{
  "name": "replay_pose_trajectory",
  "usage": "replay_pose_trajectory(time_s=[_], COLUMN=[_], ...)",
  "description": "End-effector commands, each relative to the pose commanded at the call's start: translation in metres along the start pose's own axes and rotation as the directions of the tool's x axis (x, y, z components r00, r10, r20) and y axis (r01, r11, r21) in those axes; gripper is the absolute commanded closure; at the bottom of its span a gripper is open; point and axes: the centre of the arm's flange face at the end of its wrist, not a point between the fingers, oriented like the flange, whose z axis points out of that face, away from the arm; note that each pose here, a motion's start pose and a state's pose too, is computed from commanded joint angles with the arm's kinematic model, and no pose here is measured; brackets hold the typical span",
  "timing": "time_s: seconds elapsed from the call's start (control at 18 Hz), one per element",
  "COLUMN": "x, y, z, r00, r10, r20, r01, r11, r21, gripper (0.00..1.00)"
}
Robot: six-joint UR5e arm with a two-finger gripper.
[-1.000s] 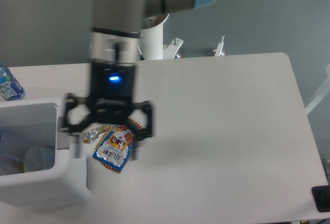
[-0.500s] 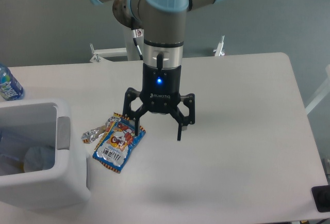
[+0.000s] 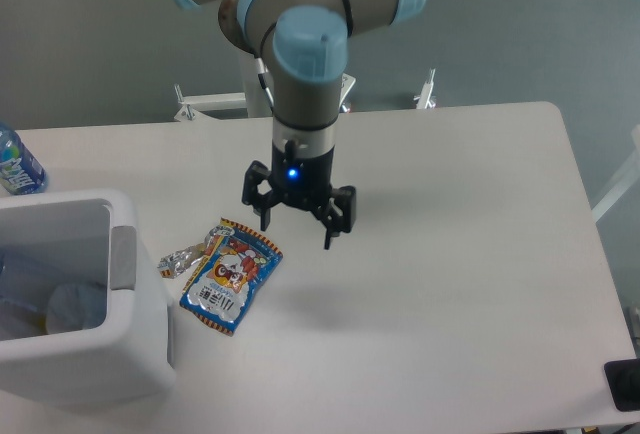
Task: Place the trash in the trash can
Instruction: 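Lower the gripper onto the snack wrapper and pinch it closed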
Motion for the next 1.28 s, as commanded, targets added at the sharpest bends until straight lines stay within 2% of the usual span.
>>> replay_pose_trajectory(time_s=[0.33,0.61,0.72,1.28], x=[0.034,0.058,0.062,0.060], y=[-0.006,-0.016,-0.017,-0.019], z=[0.065,0.105,0.112,0.128], r00=[0.997,0.998,0.999,1.000], r10=[0.046,0.034,0.023,0.022], r20=[-0.069,-0.055,-0.031,-0.012], r01=[-0.052,-0.040,-0.027,-0.024], r11=[0.995,0.993,0.991,0.989], r21=[-0.085,-0.111,-0.130,-0.149], gripper=[0.00,0.00,0.00,0.00])
